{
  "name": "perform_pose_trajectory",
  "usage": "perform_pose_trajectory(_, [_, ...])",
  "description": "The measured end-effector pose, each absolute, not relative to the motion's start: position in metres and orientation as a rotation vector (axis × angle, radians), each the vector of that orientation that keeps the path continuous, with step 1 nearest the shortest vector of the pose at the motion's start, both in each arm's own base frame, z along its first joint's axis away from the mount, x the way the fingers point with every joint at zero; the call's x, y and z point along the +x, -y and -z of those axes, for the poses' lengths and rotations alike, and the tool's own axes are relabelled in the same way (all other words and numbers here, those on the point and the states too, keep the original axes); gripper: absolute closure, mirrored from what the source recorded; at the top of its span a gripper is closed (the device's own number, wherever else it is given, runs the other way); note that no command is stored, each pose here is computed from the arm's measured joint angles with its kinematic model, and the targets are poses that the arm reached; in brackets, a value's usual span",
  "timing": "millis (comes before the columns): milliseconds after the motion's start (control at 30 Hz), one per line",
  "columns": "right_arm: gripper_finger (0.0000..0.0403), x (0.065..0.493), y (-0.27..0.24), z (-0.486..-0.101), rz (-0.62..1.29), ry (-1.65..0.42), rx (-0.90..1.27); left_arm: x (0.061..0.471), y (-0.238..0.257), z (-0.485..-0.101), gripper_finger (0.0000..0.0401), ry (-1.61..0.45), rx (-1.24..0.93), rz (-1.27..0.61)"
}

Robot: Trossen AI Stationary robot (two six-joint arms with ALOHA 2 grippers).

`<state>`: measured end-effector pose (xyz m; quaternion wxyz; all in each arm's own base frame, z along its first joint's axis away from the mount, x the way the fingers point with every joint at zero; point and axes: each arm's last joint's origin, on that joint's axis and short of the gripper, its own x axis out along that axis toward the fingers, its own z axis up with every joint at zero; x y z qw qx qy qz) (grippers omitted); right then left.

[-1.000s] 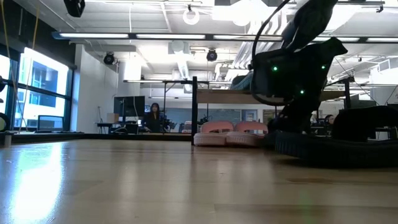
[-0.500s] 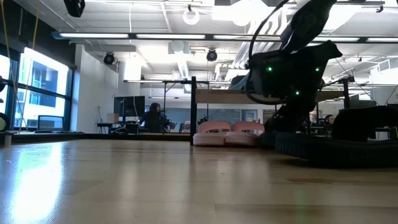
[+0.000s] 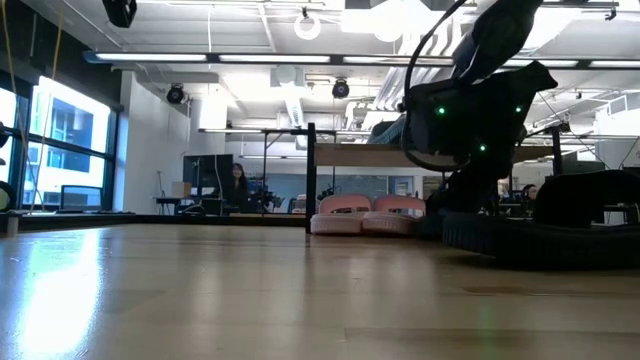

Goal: Pick and place slides into the shelf
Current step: Put the left black slide under the shelf, then put the black slide under the shelf

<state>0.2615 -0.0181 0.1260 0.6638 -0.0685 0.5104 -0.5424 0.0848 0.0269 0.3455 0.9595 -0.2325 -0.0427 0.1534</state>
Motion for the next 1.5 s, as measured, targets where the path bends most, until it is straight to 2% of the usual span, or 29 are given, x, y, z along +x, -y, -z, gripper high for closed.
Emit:
perform_pose_trajectory(200, [0.0281, 0.261, 0.011, -0.126, 1.204, -1.151, -0.170, 0.085, -0.027, -0.345, 0.0203, 0.086, -0.471, -0.311])
perform_pose_trajectory(400, [0.0261, 0.257, 0.005, -0.129, 1.199, -1.164, -0.178, 0.085, -0.027, -0.345, 0.0203, 0.086, -0.471, -0.311])
perform_pose_trajectory(1000, [0.0256, 0.245, 0.000, -0.159, 1.184, -1.132, -0.066, 0.085, -0.027, -0.346, 0.0203, 0.087, -0.471, -0.311])
perform_pose_trajectory(1233, [0.0256, 0.231, -0.025, -0.208, 1.049, -1.012, 0.107, 0.085, -0.027, -0.346, 0.0203, 0.087, -0.471, -0.311])
perform_pose_trajectory(1367, [0.0256, 0.224, -0.041, -0.259, 0.839, -0.970, 0.246, 0.085, -0.027, -0.345, 0.0203, 0.086, -0.471, -0.311])
perform_pose_trajectory(1500, [0.0256, 0.215, -0.050, -0.321, 0.604, -0.889, 0.505, 0.085, -0.027, -0.346, 0.0203, 0.087, -0.471, -0.311])
